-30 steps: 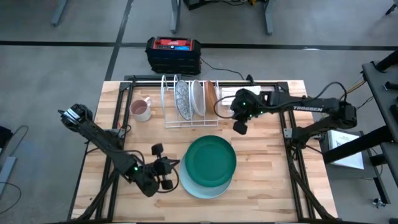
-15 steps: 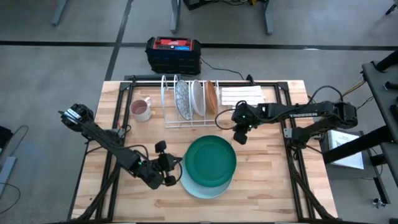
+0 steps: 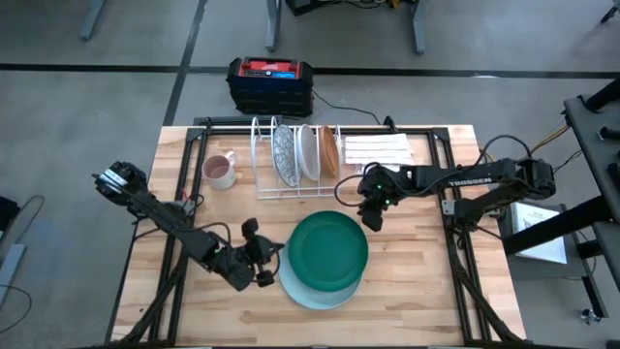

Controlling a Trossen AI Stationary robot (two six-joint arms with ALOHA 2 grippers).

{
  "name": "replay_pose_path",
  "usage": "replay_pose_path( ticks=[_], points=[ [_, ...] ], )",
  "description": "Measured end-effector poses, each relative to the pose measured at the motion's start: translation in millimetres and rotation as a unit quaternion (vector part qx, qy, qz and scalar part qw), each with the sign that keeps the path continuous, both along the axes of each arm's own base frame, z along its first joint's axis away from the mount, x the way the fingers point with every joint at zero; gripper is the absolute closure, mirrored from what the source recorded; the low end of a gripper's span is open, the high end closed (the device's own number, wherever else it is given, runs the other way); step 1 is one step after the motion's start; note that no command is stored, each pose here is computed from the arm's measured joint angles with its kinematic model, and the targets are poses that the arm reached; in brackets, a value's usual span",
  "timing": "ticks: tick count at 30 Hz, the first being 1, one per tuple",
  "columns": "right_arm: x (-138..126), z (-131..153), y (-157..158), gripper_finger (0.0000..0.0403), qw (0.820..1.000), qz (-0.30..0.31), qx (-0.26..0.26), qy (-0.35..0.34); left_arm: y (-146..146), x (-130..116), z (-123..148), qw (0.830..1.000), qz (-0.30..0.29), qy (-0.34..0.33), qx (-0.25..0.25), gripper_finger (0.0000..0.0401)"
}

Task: Sort dishes
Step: Put the green plate into the dishwasher rack

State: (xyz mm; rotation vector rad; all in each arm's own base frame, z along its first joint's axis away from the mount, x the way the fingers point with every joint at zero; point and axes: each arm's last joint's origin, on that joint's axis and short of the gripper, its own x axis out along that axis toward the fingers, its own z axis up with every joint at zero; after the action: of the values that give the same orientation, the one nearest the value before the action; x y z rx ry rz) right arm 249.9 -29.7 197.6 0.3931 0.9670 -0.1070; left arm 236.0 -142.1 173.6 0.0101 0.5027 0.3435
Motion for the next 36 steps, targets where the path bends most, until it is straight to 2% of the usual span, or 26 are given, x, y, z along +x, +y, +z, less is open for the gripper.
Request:
replay_pose_path(
  ticks=[7,13,22,36],
  points=[
    [0,-3,0,0.0248,1.000,-0.019,0.008,-0.006,3,-2,-4,1.000,0.001,0.001,0.002,0.0401],
    [-3,-14,0,0.0217,0.999,-0.036,0.019,-0.011,4,-2,-6,1.000,0.003,-0.004,0.005,0.0401],
    [-7,-29,3,0.0207,0.997,-0.057,0.042,-0.030,5,-4,-10,1.000,-0.001,-0.014,0.005,0.0401],
    [-2,-26,18,0.0207,0.996,-0.046,0.054,-0.060,6,-5,-11,1.000,-0.001,-0.019,0.002,0.0401]
  ],
)
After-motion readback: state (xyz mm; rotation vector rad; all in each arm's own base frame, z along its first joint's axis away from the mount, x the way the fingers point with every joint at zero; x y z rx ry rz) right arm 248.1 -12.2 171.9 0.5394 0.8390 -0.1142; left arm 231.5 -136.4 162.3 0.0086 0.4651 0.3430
